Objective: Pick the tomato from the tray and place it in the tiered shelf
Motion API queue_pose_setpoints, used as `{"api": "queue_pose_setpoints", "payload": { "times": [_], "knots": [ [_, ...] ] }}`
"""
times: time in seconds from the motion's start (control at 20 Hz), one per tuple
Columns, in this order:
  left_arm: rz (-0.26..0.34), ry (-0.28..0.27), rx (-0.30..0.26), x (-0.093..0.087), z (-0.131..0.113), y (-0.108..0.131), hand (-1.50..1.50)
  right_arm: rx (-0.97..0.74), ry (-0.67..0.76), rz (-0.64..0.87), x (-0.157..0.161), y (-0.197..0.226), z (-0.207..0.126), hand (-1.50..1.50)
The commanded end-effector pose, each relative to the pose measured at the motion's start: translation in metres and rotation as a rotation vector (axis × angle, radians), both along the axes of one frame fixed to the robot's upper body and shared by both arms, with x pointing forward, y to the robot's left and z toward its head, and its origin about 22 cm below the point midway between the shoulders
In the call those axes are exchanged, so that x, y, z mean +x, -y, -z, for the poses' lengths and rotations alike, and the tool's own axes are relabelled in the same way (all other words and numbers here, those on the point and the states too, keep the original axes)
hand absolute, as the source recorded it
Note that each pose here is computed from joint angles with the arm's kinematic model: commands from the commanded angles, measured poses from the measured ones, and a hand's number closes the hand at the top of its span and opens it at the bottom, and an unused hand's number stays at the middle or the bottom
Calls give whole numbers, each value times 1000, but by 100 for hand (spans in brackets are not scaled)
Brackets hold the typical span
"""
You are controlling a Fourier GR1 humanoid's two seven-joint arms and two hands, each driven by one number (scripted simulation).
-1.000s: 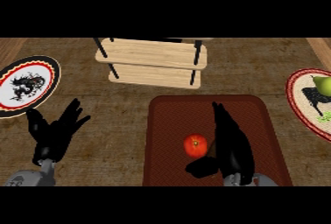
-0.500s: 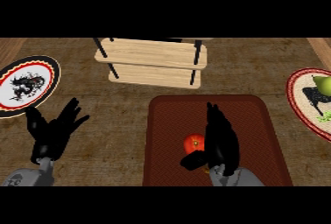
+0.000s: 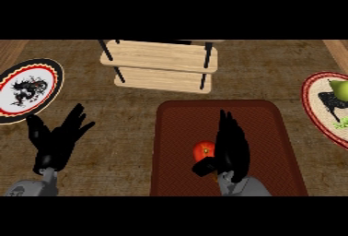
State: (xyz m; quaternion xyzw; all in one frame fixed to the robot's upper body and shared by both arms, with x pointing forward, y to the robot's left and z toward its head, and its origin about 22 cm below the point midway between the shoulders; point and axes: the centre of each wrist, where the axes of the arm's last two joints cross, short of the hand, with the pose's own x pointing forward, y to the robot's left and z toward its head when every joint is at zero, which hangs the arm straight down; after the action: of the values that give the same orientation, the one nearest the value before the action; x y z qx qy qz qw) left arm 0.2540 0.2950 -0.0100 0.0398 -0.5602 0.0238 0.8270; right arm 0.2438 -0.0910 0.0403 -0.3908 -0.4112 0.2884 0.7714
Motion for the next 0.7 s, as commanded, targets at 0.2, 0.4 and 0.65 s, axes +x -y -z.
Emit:
{"api": "queue_pose_setpoints", "payload": {
  "times": [0.2, 0.4, 0.65],
  "knots": [
    [2, -82, 8, -1, 25, 15, 0, 11, -9, 74, -7, -23, 18, -150],
    [-5, -78, -1, -12, 24, -6, 0, 13, -97, -28, 11, -6, 24, 150],
    [4, -84, -2, 7, 3, 5, 0, 14, -143, -155, 14, -8, 44, 150]
  ]
}}
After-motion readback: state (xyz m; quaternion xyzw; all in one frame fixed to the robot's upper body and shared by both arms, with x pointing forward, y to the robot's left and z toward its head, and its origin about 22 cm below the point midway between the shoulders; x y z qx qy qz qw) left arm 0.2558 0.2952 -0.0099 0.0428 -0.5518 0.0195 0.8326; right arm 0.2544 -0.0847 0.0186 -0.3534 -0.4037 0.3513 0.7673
